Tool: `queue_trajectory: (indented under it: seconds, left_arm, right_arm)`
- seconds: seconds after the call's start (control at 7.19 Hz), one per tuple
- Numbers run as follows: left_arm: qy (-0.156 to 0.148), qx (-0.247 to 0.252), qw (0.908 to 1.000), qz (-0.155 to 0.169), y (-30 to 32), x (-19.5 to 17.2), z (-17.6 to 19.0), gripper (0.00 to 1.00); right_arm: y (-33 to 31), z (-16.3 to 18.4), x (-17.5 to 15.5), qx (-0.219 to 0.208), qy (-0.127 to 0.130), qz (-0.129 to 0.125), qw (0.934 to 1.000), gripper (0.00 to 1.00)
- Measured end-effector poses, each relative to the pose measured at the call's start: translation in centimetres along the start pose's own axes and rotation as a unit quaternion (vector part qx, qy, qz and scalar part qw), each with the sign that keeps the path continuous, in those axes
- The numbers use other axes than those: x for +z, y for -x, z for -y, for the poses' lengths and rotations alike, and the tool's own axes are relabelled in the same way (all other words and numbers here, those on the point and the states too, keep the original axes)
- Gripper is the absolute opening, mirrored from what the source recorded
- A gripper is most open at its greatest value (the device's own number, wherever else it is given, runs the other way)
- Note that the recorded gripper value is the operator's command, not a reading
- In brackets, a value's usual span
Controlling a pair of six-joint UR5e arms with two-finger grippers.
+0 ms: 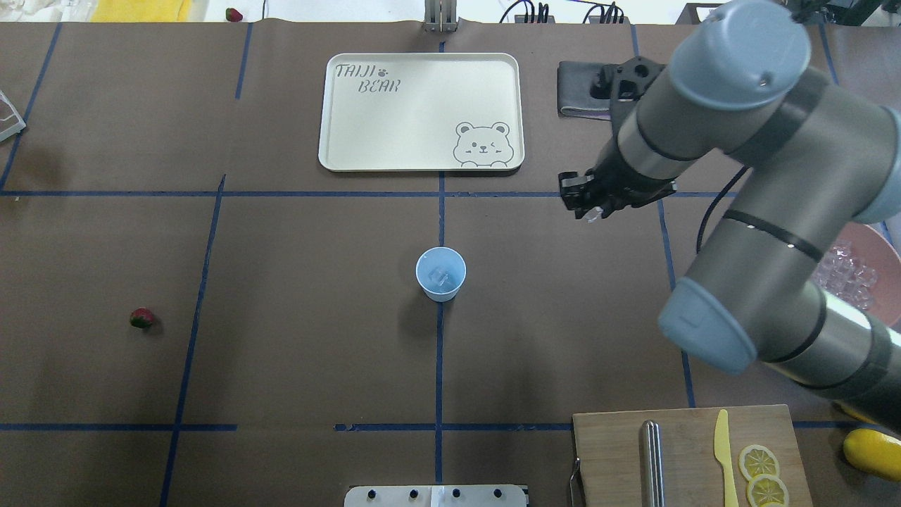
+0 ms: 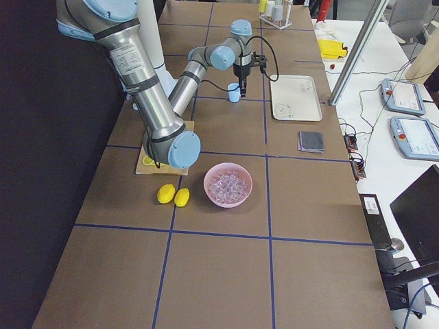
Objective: Put ice and strawberries in cup
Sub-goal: 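Carry the third ice cube with the right gripper over the cup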
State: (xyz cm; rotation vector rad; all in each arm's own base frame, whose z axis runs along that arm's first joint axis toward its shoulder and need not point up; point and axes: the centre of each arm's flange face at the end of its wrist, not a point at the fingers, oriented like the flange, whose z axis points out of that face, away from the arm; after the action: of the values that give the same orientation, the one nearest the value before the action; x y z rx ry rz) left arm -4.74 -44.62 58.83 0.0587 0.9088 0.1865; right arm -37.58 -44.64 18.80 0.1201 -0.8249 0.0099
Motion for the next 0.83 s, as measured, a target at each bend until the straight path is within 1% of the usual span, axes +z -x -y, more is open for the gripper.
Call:
queue_trajectory:
  seconds: [0.42,0.69,0.83]
  left_arm:
    - [0.001,-0.001,1.0,0.0,0.1,0.0,0.0,1.0]
    - [0.0,0.0,1.0,0.0,0.1,0.0,0.0,1.0]
    - [0.0,0.0,1.0,0.0,0.0,0.0,0.0,1.0]
  right_arm:
    - [10.8,-2.3,2.2,0.034,-0.009,0.002,0.9994,0.04]
    - [15.7,-2.8,4.0,0.046,-0.004,-0.006,0.9989,0.04]
    - [16.7,-3.4,5.1,0.046,-0.001,-0.014,0.9989,0.04]
